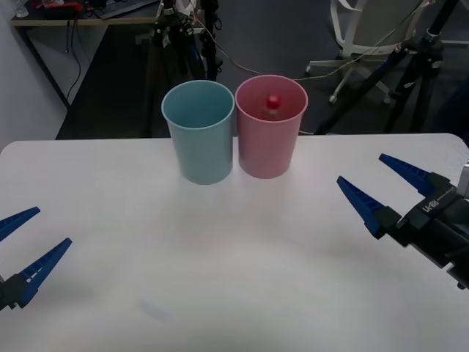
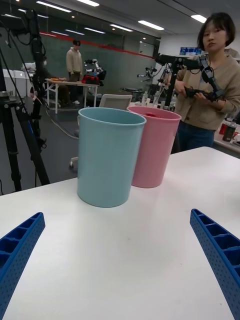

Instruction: Grasp the object on the table and drop it into the matching bin: aluminum can to the light blue bin, PET bottle to the pink bin.

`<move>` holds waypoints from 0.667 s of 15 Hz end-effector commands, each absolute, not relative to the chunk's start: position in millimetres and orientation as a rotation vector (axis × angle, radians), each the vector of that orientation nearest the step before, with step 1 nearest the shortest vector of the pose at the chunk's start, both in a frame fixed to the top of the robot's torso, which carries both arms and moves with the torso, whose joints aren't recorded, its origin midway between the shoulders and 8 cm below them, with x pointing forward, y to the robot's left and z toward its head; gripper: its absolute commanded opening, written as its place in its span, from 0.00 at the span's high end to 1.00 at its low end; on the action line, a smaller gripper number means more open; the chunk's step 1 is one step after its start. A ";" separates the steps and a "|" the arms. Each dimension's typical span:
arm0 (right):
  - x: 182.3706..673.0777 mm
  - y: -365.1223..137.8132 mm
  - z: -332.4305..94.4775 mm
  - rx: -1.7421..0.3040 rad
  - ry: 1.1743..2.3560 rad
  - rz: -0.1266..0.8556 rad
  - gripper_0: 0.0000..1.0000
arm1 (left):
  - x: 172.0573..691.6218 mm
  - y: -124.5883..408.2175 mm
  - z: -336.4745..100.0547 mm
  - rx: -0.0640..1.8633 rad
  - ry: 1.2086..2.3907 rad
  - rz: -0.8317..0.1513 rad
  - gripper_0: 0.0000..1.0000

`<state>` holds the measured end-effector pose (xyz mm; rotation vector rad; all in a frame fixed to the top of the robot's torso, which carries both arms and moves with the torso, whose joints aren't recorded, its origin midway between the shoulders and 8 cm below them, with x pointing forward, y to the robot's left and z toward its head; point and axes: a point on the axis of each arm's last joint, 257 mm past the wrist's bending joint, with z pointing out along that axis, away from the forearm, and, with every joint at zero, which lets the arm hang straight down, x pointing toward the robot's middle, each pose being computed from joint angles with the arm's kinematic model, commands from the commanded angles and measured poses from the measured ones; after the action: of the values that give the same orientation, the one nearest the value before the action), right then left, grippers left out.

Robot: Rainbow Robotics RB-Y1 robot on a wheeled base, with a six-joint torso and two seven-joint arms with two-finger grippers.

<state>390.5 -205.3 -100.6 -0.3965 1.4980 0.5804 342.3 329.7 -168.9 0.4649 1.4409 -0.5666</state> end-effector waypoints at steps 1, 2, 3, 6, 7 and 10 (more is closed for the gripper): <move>375.9 -202.6 -117.3 -0.447 1.516 0.582 0.00 | 342.3 329.7 -168.9 0.465 1.441 -0.567 0.00; 371.3 -200.6 -120.7 -0.481 1.514 0.572 0.00 | 342.3 329.7 -168.9 0.465 1.441 -0.567 0.00; 366.8 -197.8 -125.1 -0.510 1.517 0.568 0.00 | 342.3 329.7 -168.9 0.465 1.441 -0.567 0.00; 357.4 -190.3 -136.2 -0.578 1.531 0.566 0.00 | 342.3 329.7 -168.9 0.465 1.441 -0.567 0.00; 356.4 -190.0 -137.4 -0.582 1.532 0.564 0.00 | 342.3 329.7 -168.9 0.465 1.441 -0.567 0.00; 354.5 -189.2 -139.6 -0.592 1.534 0.561 0.00 | 342.3 329.7 -168.9 0.465 1.441 -0.567 0.00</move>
<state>354.7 -189.7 -139.4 -0.5909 1.5341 0.5608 342.3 329.7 -168.9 0.4649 1.4409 -0.5667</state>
